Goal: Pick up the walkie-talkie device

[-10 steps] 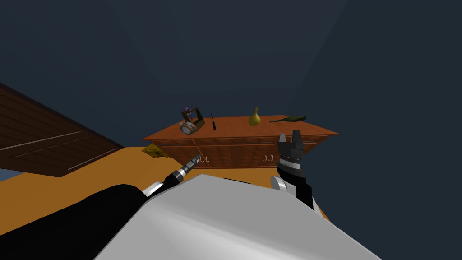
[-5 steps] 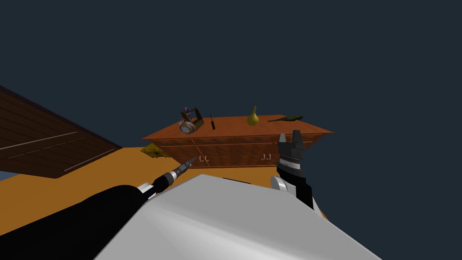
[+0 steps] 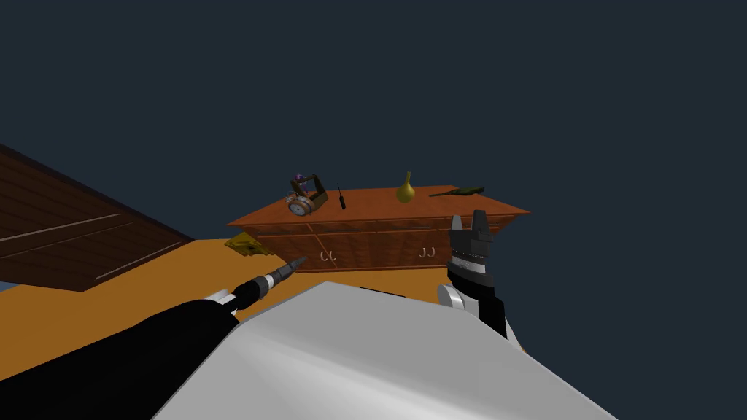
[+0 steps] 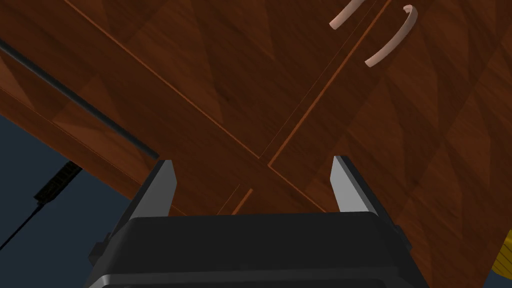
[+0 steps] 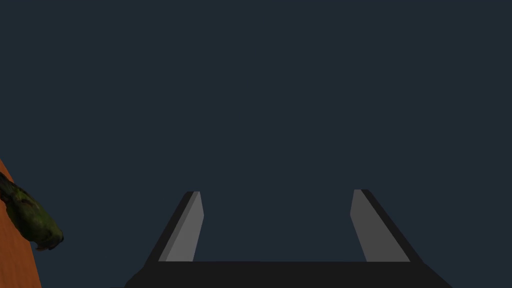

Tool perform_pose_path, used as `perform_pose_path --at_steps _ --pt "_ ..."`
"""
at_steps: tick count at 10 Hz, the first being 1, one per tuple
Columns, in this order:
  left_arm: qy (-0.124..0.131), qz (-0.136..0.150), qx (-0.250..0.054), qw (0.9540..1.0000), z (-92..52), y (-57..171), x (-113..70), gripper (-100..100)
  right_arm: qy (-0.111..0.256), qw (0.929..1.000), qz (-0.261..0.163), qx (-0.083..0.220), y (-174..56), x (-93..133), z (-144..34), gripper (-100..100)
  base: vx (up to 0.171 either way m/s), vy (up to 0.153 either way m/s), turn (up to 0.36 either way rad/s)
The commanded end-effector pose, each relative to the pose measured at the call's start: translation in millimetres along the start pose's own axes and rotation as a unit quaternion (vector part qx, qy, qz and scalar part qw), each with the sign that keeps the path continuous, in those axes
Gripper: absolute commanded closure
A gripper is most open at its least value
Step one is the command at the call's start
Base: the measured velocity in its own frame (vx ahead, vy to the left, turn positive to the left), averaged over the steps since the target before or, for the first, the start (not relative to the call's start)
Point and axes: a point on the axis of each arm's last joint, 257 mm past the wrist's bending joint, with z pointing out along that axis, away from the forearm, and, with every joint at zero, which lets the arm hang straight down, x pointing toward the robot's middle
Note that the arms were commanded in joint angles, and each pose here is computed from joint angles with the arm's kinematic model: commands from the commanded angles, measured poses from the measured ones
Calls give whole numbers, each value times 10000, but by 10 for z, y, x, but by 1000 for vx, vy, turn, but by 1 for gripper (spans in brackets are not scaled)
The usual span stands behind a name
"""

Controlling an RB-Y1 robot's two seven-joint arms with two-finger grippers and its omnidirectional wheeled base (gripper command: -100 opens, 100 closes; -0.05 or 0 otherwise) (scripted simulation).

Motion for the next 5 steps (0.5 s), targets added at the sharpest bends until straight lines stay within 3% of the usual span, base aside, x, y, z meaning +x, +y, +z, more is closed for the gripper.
perform_pose_path --at_steps 1,2,4,5 --pt "37 167 -165 9997 -47 85 -110 -100 0 10000 0 0 0 0 0 0 -7 -36 -21" --pt "-20 255 -459 9986 -123 285 -287 -100 0 10000 0 0 0 0 0 0 -11 -44 -41" --pt "31 386 -460 9982 -110 254 -339 -100 0 10000 0 0 0 0 0 0 -6 -35 -9" --pt "-38 493 -719 9962 -181 410 -537 -100 0 10000 0 0 0 0 0 0 6 -39 -46"
